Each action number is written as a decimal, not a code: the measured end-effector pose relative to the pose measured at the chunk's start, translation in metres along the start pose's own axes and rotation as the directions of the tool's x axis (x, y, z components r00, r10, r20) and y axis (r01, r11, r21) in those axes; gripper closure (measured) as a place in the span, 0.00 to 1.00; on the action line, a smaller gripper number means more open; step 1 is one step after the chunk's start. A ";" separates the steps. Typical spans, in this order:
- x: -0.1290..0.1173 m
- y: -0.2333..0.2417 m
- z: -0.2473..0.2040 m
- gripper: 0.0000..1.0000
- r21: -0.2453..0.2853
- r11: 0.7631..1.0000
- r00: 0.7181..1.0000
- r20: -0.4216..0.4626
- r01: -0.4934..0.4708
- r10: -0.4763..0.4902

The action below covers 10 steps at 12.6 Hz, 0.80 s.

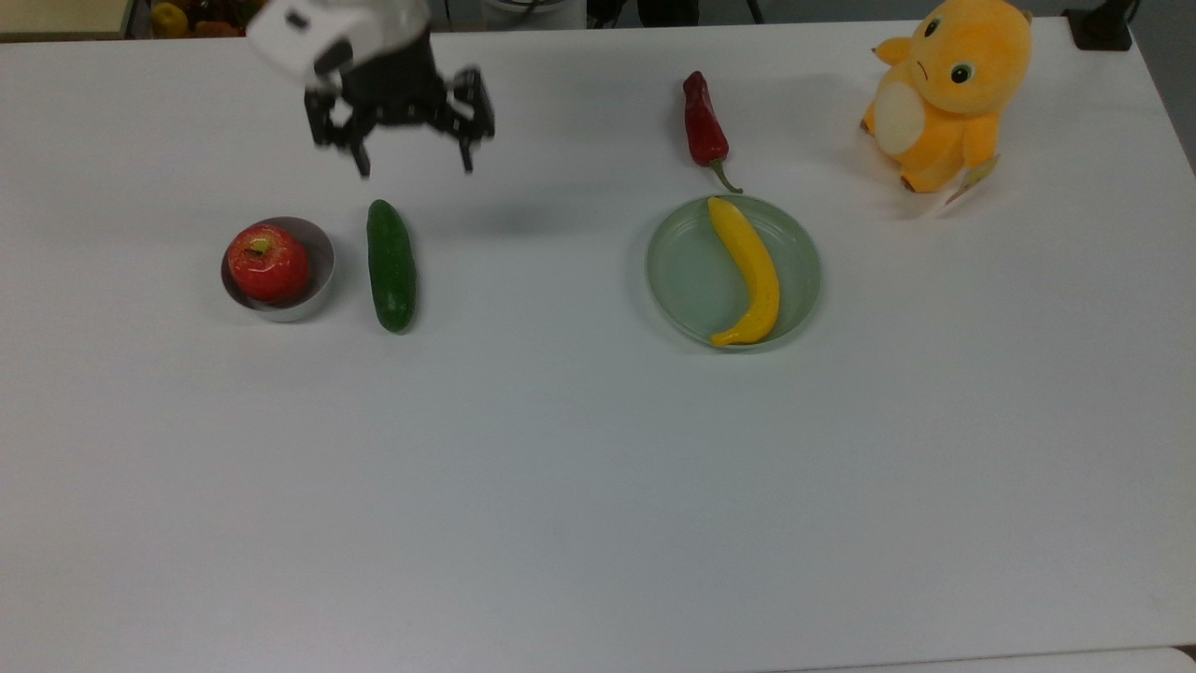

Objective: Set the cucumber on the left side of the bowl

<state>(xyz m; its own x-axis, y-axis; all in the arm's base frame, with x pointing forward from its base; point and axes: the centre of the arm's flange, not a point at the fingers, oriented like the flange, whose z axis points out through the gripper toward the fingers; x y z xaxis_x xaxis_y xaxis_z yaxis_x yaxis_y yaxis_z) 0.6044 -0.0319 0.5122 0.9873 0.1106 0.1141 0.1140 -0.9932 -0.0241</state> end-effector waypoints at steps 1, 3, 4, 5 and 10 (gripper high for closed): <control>-0.003 -0.005 -0.028 0.00 0.037 0.999 1.000 -0.005 -0.024 0.024; -0.023 -0.016 -0.089 0.00 0.116 0.991 0.997 -0.006 -0.070 0.071; -0.034 -0.019 -0.103 0.00 0.131 0.987 0.995 0.016 -0.098 0.097; -0.039 -0.024 -0.109 0.00 0.135 0.984 0.993 0.031 -0.118 0.114; -0.037 -0.073 -0.112 0.00 0.055 0.989 0.990 0.048 -0.138 0.136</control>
<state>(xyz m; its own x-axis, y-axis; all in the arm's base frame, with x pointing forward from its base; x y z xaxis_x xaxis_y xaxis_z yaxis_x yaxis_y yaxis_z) 0.5467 0.0322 0.6211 0.9978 -0.0237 0.0619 -0.0178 -0.9954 -0.0944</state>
